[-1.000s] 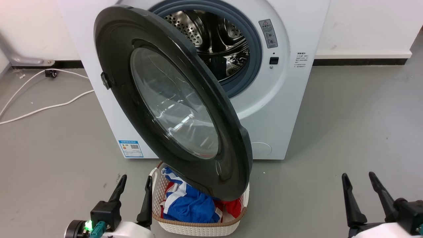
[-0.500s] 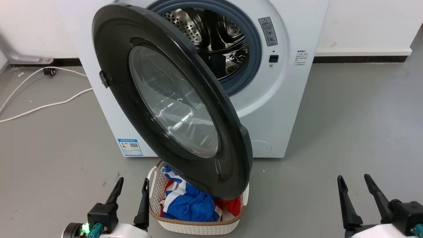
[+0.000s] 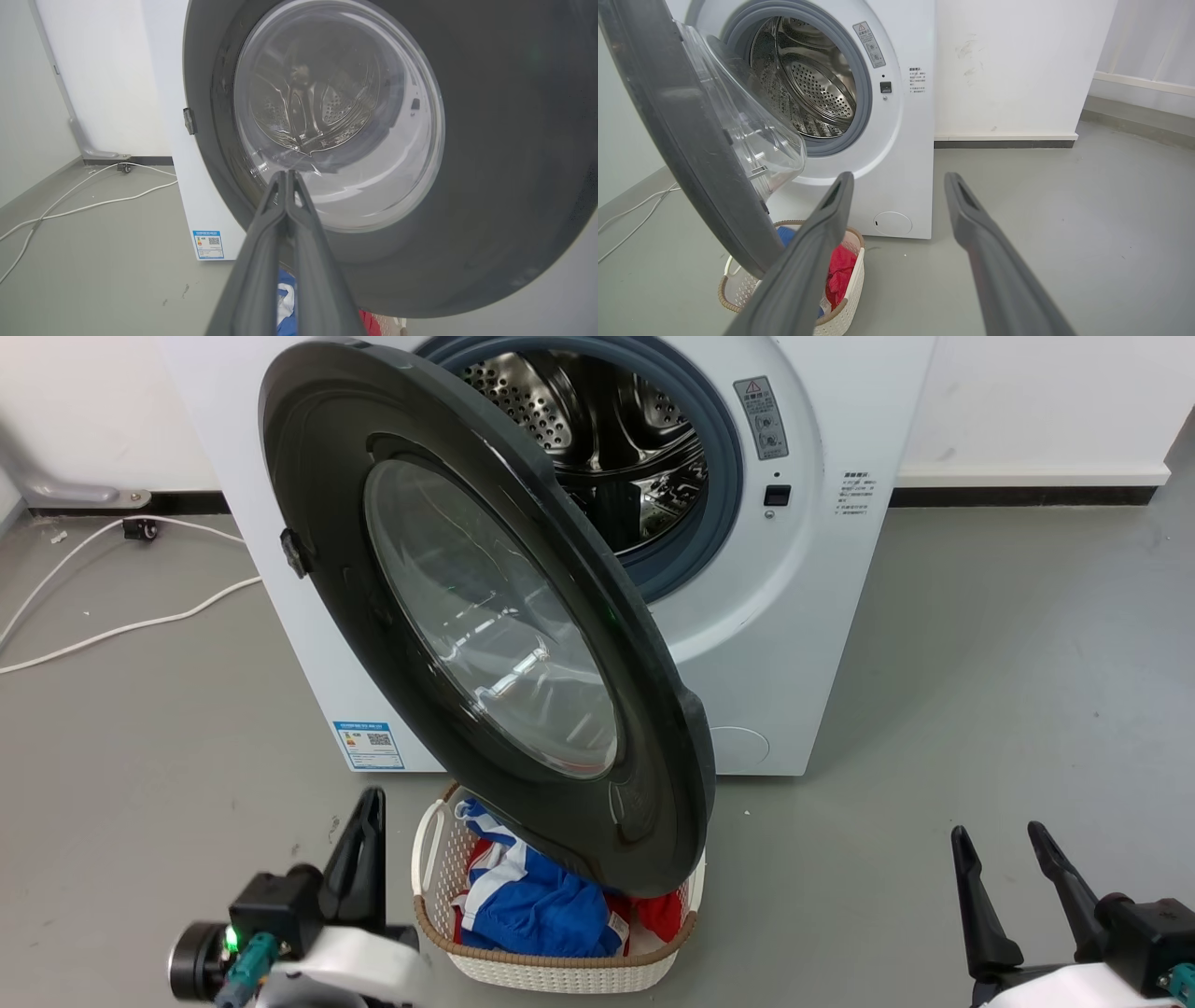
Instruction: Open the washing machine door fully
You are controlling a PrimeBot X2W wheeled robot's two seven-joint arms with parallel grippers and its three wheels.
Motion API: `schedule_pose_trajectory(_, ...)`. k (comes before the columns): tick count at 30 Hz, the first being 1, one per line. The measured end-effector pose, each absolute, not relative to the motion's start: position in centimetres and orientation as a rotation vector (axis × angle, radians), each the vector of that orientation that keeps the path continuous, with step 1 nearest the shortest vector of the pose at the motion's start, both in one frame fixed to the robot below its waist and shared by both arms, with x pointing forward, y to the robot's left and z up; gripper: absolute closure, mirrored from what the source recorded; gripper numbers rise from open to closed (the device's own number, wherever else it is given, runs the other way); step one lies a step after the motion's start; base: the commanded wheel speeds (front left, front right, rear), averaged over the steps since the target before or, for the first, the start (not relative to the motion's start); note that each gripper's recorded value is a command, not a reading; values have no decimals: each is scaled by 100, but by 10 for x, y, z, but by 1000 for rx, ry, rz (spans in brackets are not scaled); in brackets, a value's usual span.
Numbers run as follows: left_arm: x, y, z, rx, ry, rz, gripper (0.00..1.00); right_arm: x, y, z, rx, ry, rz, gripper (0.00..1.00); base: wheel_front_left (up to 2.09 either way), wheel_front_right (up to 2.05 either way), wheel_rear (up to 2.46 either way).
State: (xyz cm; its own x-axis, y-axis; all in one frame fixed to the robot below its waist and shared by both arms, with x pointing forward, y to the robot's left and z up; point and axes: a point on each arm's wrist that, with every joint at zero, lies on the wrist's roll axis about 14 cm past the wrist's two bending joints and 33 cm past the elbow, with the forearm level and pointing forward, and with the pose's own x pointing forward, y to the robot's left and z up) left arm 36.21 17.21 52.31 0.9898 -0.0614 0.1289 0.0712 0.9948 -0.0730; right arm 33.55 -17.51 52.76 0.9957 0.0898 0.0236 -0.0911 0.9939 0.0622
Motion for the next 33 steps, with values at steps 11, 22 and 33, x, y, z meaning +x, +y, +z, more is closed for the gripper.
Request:
schedule_pose_trajectory(11, 383, 158, 672, -54, -538, -97, 100, 341, -176, 529, 40, -16, 88, 0, 0, 0, 0)
schedule_pose_trajectory(22, 365, 71, 784, -106, -825, -395, 100, 345, -189, 531, 33, -12, 50, 0, 0, 0, 0)
schedule_pose_trajectory(33, 357, -39, 738, -184, -564, -752, 100, 343, -198, 528, 38, 6, 20, 0, 0, 0, 0)
